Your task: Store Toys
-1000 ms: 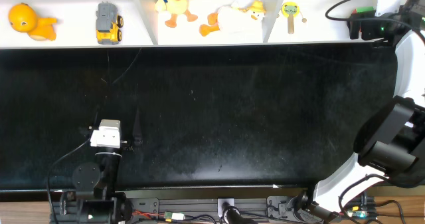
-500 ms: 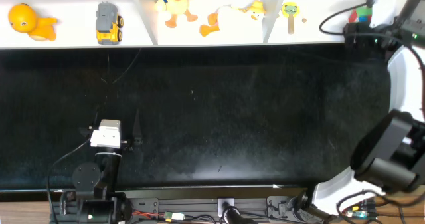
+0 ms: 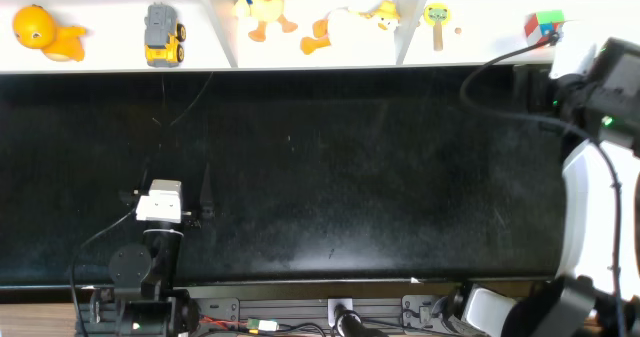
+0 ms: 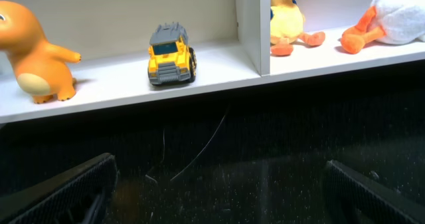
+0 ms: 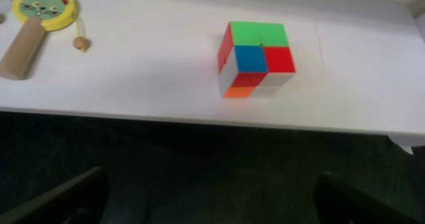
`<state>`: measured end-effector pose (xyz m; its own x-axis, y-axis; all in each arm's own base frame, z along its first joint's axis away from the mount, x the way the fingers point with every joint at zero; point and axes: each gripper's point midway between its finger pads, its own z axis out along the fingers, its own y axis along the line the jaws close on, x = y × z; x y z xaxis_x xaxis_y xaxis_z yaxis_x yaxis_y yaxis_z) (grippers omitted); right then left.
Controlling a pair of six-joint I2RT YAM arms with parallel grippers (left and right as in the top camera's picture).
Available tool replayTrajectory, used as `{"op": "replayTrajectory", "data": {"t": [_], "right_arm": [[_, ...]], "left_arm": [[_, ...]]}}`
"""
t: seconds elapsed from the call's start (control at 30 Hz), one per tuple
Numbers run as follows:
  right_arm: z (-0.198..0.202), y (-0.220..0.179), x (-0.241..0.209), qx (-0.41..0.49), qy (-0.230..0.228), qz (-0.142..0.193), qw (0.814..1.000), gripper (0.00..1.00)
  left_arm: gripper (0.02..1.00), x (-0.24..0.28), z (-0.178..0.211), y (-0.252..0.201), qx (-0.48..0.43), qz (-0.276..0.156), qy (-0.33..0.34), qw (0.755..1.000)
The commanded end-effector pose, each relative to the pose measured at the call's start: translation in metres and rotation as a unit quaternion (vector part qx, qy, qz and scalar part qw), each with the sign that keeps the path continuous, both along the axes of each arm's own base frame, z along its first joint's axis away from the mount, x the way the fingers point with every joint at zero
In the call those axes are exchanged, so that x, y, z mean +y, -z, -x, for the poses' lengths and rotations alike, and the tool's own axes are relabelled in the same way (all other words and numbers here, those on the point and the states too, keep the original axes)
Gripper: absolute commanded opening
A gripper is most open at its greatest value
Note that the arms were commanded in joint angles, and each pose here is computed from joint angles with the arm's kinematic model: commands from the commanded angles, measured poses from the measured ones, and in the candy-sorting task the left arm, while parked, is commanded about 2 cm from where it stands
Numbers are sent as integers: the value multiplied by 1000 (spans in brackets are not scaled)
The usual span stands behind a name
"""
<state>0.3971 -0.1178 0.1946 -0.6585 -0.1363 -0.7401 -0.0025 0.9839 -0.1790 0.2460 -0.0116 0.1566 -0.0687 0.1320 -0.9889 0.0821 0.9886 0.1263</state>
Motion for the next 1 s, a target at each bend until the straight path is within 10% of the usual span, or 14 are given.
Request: {"op": "replayTrajectory", "data": {"t": [0.03, 0.43, 1.0], "right_arm": [[27, -2, 29, -13, 54, 20, 998, 996], [123, 24, 92, -126, 116, -85, 982, 996], [159, 52, 89, -258, 104, -111, 954, 996]], "left_arm": [[998, 0, 1, -1, -3, 5, -1, 1000], [998, 0, 1, -1, -3, 5, -2, 1000], [998, 0, 1, -1, -3, 5, -2, 1000]]}}
